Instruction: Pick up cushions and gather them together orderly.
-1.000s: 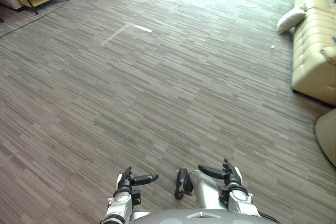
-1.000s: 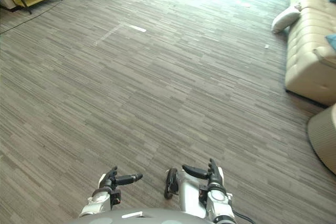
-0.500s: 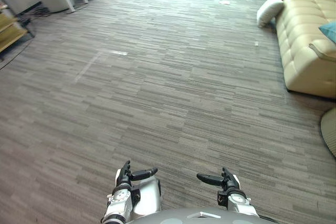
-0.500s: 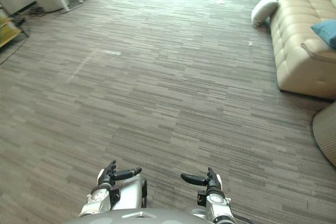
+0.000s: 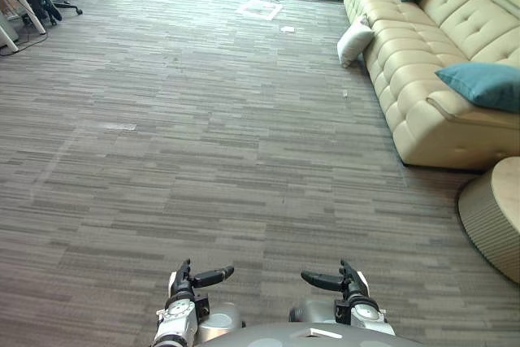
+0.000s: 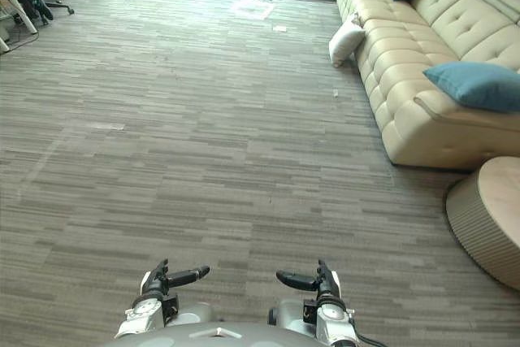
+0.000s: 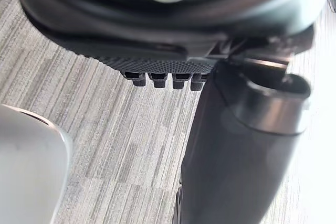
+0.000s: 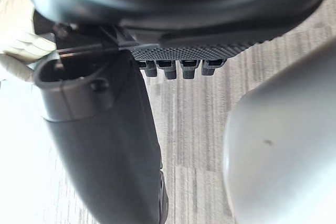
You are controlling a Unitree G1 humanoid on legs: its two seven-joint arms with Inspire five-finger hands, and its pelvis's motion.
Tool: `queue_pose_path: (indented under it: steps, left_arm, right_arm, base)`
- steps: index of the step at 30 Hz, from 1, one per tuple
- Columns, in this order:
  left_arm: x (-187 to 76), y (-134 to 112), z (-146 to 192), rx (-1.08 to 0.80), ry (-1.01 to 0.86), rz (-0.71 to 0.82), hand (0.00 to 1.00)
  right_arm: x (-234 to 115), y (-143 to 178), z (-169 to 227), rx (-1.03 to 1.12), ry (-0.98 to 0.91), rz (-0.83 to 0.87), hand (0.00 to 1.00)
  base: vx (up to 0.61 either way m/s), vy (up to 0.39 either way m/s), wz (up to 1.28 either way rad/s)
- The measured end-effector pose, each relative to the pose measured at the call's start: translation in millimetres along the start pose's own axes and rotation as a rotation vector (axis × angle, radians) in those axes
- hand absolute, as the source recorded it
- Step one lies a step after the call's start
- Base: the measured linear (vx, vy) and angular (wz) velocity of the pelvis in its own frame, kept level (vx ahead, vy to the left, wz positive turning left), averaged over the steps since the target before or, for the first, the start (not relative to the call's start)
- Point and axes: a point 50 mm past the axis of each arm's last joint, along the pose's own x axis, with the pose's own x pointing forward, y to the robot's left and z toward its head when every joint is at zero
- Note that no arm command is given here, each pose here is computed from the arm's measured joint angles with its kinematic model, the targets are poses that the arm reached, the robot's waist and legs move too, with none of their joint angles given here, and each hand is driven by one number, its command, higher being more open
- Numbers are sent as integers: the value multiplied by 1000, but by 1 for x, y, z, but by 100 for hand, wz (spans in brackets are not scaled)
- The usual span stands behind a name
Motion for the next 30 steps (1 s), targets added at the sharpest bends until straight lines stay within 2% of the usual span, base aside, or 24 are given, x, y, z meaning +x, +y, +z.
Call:
queue_pose_path:
  steps: [3, 9, 15, 22, 26, 30]
  left_arm:
    - [-2, -4, -10, 27, 35, -20, 100]
    - [-3, -16, -8, 18, 25, -58, 100]
    - [-4, -13, 10, -13, -69, -45, 100]
    - [-5, -13, 22, -61, -136, -42, 100]
    - [-2, 3, 24, -38, -132, -5, 100]
    - [2, 2, 16, -11, -59, 0, 100]
  right_arm:
    - [1, -4, 0, 39, 12, -22, 100]
    - [4, -15, 3, 1, 12, -40, 100]
    - [2, 6, 3, -28, 17, 21, 100]
    - [-1, 20, -8, -37, 72, 51, 100]
    - [-5, 25, -17, -23, 96, 62, 100]
    - [-3, 13, -11, -36, 55, 37, 100]
  base:
    - [685, -209, 28]
    - [662, -230, 24]
    - [469, -50, -49]
    - [549, 172, -68]
    - [742, 292, -22]
    - [580, 177, 31]
